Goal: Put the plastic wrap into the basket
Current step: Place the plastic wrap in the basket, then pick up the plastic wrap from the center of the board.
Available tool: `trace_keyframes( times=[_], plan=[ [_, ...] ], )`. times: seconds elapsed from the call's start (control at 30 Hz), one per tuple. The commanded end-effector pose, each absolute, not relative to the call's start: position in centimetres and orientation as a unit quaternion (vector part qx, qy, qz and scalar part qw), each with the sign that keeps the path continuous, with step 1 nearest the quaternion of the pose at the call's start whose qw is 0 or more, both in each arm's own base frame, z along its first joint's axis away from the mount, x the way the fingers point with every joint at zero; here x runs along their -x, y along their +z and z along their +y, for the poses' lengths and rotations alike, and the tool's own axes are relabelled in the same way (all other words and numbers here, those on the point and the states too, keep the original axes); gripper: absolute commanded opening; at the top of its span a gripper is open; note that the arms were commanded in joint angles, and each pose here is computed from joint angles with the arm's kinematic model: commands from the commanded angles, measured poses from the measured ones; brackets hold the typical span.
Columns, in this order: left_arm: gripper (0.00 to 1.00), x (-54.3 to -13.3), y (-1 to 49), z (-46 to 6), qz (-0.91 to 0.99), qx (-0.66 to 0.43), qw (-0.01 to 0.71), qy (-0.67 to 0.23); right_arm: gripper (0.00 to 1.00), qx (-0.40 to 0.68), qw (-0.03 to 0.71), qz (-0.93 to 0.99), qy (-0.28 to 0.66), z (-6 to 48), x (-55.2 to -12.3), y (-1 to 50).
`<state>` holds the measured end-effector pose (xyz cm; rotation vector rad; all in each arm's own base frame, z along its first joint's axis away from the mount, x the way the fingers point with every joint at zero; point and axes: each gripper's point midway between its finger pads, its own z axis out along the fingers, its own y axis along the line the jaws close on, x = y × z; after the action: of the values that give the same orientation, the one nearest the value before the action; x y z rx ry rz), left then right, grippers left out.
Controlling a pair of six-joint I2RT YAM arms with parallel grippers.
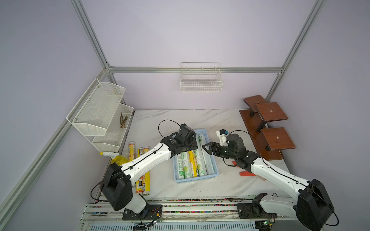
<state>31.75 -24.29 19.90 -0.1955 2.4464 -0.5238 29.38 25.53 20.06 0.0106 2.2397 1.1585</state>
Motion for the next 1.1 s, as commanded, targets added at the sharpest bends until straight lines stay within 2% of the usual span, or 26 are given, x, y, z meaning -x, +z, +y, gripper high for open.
trace_keyframes(
  times=[0.0,0.17,0.23,0.3,0.43,0.47,0.67,1.07],
  plan=[
    [0.55,-30.6,20.4,-17.8,0.921,0.078,0.369,-0.093,0.80,0.019,0.330,0.811,0.483,27.3,-29.0,23.2],
    [0.58,-27.6,17.1,-8.7,0.930,0.139,0.341,0.014,0.79,0.084,0.357,0.818,0.442,31.2,-27.8,23.5],
    [0.60,-26.6,15.4,-5.4,0.931,0.179,0.318,0.018,0.79,0.107,0.363,0.823,0.423,32.8,-27.3,23.1],
    [0.69,-25.8,13.9,-3.1,0.927,0.226,0.300,0.013,0.78,0.125,0.365,0.828,0.406,34.1,-27.0,22.6],
    [0.75,-25.3,11.4,-0.2,0.913,0.293,0.284,-0.011,0.78,0.163,0.355,0.842,0.373,36.3,-26.3,21.4],
    [0.77,-25.3,10.8,0.3,0.912,0.304,0.276,-0.015,0.78,0.171,0.350,0.842,0.372,36.7,-26.1,21.2],
    [0.77,-26.5,8.3,1.9,0.914,0.328,0.235,-0.027,0.79,0.202,0.323,0.846,0.372,38.9,-25.1,20.4],
    [0.62,-27.9,4.1,-1.2,0.935,0.303,0.154,-0.105,0.79,0.188,0.281,0.853,0.397,40.7,-24.8,18.6]
  ],
)
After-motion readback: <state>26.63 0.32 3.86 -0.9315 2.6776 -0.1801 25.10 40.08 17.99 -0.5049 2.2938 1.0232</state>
